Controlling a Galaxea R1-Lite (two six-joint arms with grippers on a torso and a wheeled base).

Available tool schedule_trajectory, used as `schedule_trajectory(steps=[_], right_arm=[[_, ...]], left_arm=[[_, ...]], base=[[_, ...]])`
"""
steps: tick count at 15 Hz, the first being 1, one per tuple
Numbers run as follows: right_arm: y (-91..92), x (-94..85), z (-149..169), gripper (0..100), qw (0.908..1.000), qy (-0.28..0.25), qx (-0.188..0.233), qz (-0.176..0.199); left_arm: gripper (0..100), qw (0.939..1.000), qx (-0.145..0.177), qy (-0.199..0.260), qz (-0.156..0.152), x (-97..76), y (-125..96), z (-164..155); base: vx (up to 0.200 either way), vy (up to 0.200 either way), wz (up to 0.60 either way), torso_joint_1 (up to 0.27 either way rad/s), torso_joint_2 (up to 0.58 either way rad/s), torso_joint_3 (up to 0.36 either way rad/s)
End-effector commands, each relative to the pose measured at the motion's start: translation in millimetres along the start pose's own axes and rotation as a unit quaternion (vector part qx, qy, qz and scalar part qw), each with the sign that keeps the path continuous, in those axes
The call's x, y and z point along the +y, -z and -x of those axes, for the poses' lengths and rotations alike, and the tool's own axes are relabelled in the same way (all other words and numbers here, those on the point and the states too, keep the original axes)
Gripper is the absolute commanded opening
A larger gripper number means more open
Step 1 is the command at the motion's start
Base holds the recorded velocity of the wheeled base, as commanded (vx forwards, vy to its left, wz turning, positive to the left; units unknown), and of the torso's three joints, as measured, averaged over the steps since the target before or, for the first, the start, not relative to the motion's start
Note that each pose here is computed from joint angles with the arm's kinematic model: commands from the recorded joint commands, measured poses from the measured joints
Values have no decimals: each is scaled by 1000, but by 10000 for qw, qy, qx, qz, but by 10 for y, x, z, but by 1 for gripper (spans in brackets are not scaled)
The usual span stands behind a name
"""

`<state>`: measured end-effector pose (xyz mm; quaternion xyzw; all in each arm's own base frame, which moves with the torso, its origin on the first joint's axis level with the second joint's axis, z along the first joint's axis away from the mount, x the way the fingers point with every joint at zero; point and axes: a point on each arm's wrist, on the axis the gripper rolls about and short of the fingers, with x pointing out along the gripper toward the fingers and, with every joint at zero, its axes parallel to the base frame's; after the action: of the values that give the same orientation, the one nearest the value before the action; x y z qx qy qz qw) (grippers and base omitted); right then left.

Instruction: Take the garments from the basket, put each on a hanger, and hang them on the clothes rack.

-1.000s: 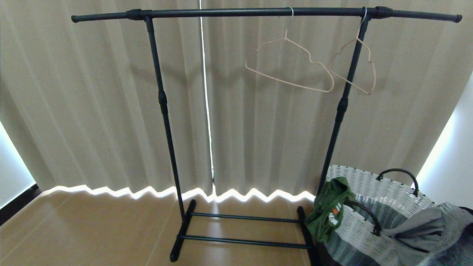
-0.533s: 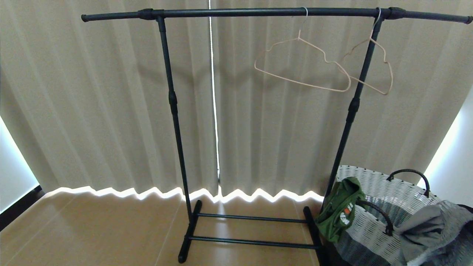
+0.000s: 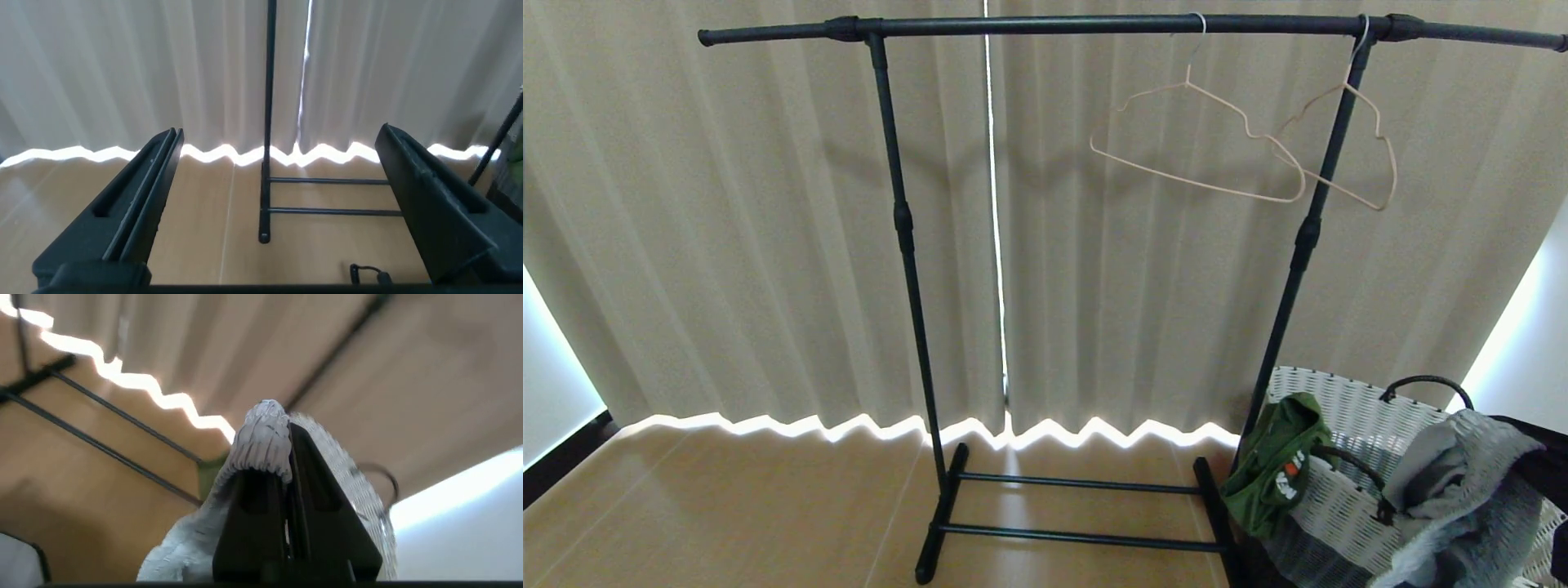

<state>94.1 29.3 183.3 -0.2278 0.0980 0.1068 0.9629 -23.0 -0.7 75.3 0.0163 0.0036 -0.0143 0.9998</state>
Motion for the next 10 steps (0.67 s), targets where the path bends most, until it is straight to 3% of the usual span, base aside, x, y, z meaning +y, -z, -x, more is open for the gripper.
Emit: schedule_trajectory(steps=[1,2,3,4,7,8,9,10], right_arm=[[-200,25,-118,0,9994,-300,-154,44],[-351,56,-209,0,9984,-504,-264,51],[-481,82,-278,0,9972,-647,-371,-26],[-625,112,-308,0,9951,-813,-552,-149],[-963,163,-249,0,9850,-1208,-1111,-525],[-963,163,-249,0,9850,-1208,-1111,-525],[-1085,130,-257,0,9833,-1168,-1265,-584],[-1180,102,-258,0,9817,-1136,-1392,-625]], left_arm=[[100,9998,-75,154,-77,-6,-32,9],[100,9962,-369,777,-133,-31,-189,59],[100,9875,-550,1460,-213,-56,-357,97],[100,9799,-464,1925,-228,-73,-536,66],[100,9788,195,2040,-68,-48,-1034,-271],[100,9788,195,2040,-68,-48,-1034,-271],[100,9764,541,2093,-27,-29,-1319,-616],[100,9733,588,2217,-61,-33,-1481,-867]], base=[[0,0,0,0,0,0],[0,0,0,0,0,0],[0,0,0,0,0,0],[0,0,0,0,0,0],[0,0,0,0,0,0],[0,0,0,0,0,0],[0,0,0,0,0,0],[0,0,0,0,0,0]])
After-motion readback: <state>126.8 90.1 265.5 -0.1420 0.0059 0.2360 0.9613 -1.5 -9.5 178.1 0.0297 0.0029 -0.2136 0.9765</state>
